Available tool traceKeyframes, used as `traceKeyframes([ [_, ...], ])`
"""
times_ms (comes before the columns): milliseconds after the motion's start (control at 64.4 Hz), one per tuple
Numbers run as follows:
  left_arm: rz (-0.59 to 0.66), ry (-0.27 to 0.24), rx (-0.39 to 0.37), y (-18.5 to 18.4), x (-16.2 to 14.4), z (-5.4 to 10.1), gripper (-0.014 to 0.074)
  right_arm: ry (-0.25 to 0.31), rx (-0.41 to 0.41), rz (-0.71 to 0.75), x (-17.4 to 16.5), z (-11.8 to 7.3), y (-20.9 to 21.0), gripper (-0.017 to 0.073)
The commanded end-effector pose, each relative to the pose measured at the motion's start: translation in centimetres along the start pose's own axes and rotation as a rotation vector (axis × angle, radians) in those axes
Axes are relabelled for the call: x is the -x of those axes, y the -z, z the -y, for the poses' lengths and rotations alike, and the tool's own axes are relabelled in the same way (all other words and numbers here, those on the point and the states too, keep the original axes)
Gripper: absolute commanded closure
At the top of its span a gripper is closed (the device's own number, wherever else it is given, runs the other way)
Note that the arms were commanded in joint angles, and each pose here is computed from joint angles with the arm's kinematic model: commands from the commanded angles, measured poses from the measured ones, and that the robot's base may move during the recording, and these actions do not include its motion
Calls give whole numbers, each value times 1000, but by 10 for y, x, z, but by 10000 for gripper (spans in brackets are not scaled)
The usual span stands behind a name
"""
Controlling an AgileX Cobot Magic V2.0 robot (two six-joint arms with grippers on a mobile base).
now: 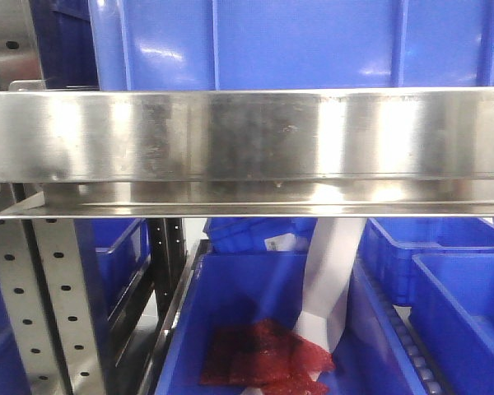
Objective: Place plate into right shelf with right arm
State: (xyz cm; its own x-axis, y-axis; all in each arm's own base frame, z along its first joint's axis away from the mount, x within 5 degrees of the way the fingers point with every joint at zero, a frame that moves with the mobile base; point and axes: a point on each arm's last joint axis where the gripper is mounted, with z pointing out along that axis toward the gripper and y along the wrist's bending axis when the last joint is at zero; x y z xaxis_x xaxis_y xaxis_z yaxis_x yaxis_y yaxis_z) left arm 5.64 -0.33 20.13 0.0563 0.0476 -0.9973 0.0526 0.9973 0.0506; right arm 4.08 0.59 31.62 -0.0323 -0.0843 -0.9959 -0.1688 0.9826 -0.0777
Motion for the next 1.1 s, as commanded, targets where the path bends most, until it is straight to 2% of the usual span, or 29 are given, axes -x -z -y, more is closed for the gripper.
traceKeyframes([
  [0, 85, 5, 15, 1, 6, -1, 640, 55, -55, 101, 9, 1, 0, 505],
  [186, 85, 5, 15, 1, 6, -1, 640, 32, -170, 145, -40, 2, -5, 505],
  [326, 85, 5, 15, 1, 6, -1, 640, 17, -206, 131, -83, 2, -11, 505],
  [450, 85, 5, 15, 1, 6, -1, 640, -66, -206, 121, -110, 1, -18, 505],
  [497, 85, 5, 15, 1, 6, -1, 640, -94, -201, 96, -112, 1, -18, 505],
  [1087, 85, 5, 15, 1, 6, -1, 640, -83, -204, 112, -110, 1, -18, 505],
])
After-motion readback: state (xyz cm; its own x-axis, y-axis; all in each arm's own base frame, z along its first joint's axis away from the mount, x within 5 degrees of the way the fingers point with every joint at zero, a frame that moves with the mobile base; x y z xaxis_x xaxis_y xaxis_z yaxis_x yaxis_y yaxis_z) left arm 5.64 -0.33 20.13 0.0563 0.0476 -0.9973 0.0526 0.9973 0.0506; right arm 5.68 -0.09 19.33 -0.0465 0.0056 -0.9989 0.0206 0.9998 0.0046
